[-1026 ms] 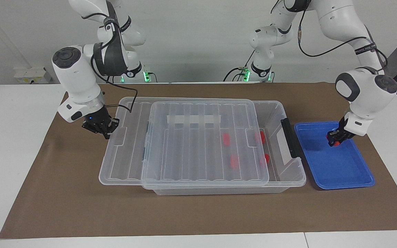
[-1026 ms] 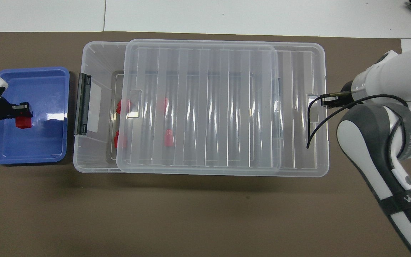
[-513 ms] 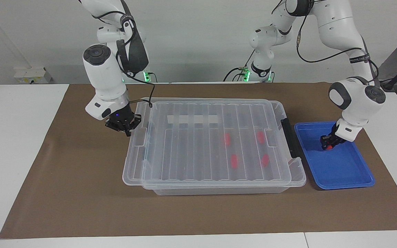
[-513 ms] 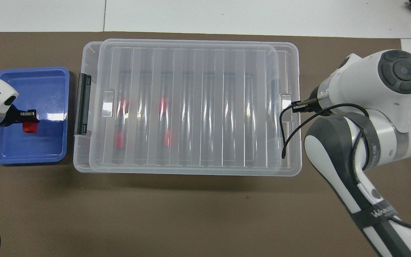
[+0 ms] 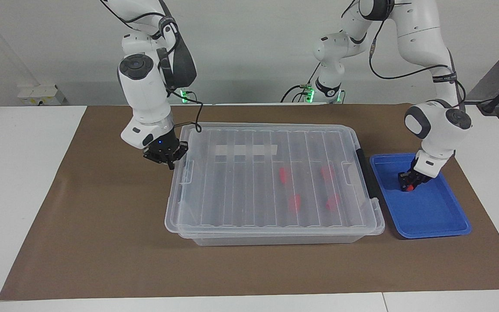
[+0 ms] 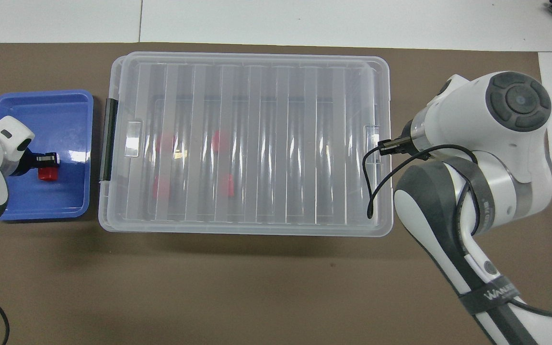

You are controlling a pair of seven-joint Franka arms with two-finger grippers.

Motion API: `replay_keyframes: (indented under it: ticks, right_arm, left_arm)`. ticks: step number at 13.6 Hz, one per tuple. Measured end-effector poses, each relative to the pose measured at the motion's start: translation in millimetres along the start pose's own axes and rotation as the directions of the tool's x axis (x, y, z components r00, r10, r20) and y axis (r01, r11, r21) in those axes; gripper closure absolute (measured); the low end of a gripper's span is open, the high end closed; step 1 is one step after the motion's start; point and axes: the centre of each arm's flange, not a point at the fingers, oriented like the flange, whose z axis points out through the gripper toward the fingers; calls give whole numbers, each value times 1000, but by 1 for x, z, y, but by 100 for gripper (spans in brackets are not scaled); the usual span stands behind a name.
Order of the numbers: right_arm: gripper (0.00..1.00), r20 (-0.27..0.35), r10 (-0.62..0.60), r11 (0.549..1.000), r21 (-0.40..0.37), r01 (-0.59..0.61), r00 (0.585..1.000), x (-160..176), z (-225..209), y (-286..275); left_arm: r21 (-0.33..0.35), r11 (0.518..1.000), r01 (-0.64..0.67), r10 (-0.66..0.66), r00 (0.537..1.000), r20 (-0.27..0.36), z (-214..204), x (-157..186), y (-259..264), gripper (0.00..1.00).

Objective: Place red block in blue tray from box
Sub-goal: 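Lower the red block into the blue tray with the left gripper, then open the left gripper while the right gripper withdraws from the lid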

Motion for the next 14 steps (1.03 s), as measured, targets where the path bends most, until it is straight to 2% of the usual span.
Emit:
replay_keyframes:
  ticks: [7, 8, 12, 13, 14]
  right_arm:
    - [99, 2, 7, 1000, 31, -7, 1000, 0, 0, -6]
    - [99, 2, 7, 999, 31, -7, 1000, 0, 0, -6]
    - [99, 1, 16, 999, 30, -16, 1000, 0, -1, -1]
    - [99, 5, 29, 999, 29, -29, 1000, -1, -3, 5]
    - [99, 13, 53, 998, 26, -53, 999, -2, -5, 16]
  left_arm:
    - [0, 1000, -2, 2, 1000, -2, 0, 0, 0, 65]
    - [0, 1000, -2, 2, 1000, -2, 0, 0, 0, 60]
    - [-1, 1000, -4, 4, 1000, 2, 2, -1, 1, 9]
    - [-1, 1000, -4, 4, 1000, 2, 2, -1, 1, 4]
    - [-2, 1000, -4, 4, 1000, 5, 1, -1, 1, 4]
